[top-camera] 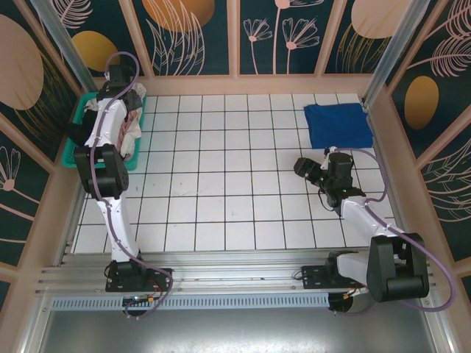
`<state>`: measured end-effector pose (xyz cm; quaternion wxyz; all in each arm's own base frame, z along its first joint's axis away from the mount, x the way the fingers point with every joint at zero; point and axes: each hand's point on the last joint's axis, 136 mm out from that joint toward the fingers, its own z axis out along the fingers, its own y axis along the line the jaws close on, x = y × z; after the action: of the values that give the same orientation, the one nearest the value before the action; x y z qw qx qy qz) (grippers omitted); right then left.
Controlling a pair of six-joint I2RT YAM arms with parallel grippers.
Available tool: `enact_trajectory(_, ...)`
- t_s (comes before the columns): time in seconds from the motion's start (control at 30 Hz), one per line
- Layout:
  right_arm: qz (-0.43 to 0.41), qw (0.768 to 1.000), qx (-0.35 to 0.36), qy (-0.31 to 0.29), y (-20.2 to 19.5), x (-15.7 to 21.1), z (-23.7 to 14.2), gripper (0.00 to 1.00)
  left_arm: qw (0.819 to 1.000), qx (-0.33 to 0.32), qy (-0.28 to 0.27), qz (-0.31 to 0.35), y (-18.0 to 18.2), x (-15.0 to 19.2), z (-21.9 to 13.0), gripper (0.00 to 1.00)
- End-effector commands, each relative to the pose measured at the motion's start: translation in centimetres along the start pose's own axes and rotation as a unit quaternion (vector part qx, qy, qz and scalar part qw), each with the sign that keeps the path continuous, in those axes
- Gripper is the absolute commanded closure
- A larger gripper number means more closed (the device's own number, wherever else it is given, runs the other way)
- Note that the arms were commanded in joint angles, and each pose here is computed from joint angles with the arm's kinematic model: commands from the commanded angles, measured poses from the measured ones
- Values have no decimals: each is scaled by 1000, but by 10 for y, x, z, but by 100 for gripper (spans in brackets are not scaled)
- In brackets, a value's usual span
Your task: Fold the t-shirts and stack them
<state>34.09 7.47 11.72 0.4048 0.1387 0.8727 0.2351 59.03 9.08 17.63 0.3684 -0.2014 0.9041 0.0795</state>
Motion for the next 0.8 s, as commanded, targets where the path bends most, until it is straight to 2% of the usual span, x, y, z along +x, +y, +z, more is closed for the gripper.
enact_trajectory(0.0,-26,999,-28,-27,24,-21,-12,18,1000,11,-17,-6,2,-24,-26,94)
enact_trajectory(0.07,-28,998,-40,-33,31,-25,-15,19,998,27,-47,-12,1,-48,-58,100)
enact_trajectory(0.13,-31,998,-52,-36,37,-27,-17,20,995,50,-90,-19,0,-75,-99,100)
enact_trajectory(0.23,-33,997,-64,-37,45,-30,-18,21,977,112,-183,-10,-7,-121,-183,100)
enact_trajectory(0.3,-35,996,-76,-39,50,-31,-19,21,952,161,-260,0,-12,-150,-250,100)
enact_trajectory(0.37,-37,995,-87,-40,56,-33,-20,21,927,175,-332,-9,-4,-172,-307,100)
enact_trajectory(0.5,-41,993,-107,-41,65,-35,-20,22,884,124,-446,-62,39,-198,-394,100)
enact_trajectory(0.57,-43,992,-110,-39,67,-34,-19,22,869,125,-474,-73,46,-204,-418,100)
enact_trajectory(0.63,-44,992,-112,-40,68,-35,-19,22,855,169,-486,-72,36,-208,-437,100)
enact_trajectory(0.7,-44,991,-117,-44,70,-37,-20,22,834,262,-482,-65,10,-206,-455,100)
enact_trajectory(0.77,-44,989,-130,-47,76,-39,-23,22,801,383,-459,-37,-31,-195,-478,100)
